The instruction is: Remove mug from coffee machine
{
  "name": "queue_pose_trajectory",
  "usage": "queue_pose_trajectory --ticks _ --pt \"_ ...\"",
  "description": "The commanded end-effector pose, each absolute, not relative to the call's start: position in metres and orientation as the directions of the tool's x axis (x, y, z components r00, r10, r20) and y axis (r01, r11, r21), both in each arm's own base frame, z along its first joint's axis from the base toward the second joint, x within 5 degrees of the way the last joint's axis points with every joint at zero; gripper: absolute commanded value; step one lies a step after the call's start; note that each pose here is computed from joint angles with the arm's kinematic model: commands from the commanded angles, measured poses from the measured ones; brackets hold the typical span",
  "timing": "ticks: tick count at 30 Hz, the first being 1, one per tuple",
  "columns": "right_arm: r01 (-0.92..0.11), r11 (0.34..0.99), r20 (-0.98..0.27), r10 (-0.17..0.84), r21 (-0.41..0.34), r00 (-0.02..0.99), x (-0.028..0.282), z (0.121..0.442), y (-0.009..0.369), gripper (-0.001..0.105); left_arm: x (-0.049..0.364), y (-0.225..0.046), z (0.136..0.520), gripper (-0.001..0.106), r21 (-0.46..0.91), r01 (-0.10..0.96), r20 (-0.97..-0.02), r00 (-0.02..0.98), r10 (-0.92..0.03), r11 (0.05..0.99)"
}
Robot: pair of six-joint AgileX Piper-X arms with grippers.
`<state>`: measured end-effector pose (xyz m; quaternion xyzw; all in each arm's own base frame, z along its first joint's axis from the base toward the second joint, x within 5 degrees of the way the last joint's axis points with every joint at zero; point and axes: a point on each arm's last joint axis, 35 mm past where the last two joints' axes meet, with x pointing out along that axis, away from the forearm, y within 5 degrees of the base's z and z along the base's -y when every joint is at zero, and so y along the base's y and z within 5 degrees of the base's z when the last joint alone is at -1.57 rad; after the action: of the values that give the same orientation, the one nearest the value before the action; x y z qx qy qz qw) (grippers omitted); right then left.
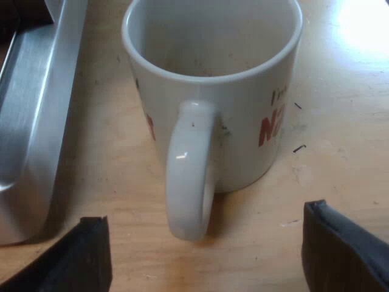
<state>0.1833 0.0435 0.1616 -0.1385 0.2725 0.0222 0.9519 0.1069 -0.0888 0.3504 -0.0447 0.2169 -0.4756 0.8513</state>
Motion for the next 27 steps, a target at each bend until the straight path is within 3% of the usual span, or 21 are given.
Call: queue_pose_trajectory --ticks 1,7,13,16,20,21,27 --pt "-0.135 0.959 -0.537 -0.02 -0.248 0.843 0.176 0.167 0.042 0.067 0.108 -0.09 0.354 0.087 -0.276 0.792 -0.305 0.465 -0.831 0.544" --pt "-0.155 0.959 -0.591 -0.015 -0.236 0.806 0.145 0.208 0.034 0.066 0.109 -0.09 0.357 0.087 -0.349 0.757 -0.289 0.473 -0.832 0.552" --pt "-0.152 0.961 -0.575 -0.01 -0.232 0.818 0.137 0.251 0.031 0.066 0.108 -0.087 0.372 0.087 -0.321 0.736 -0.26 0.537 -0.803 0.596" --pt "-0.157 0.961 -0.569 0.001 -0.226 0.822 0.137 0.26 0.032 0.066 0.108 -0.085 0.384 0.087 -0.302 0.721 -0.235 0.577 -0.782 0.623" --pt "-0.182 0.962 -0.556 0.04 -0.203 0.83 0.143 0.296 0.034 0.066 0.112 -0.083 0.394 0.087 -0.297 0.702 -0.218 0.611 -0.761 0.648" --pt "-0.179 0.962 -0.551 0.037 -0.205 0.834 0.148 0.305 0.036 0.066 0.121 -0.075 0.403 0.087 -0.331 0.635 -0.207 0.673 -0.711 0.698" --pt "-0.203 0.949 -0.563 0.035 -0.239 0.826 0.17 0.321 0.042 0.066 0.139 -0.048 0.411 0.087 -0.344 0.515 -0.197 0.778 -0.597 0.785"
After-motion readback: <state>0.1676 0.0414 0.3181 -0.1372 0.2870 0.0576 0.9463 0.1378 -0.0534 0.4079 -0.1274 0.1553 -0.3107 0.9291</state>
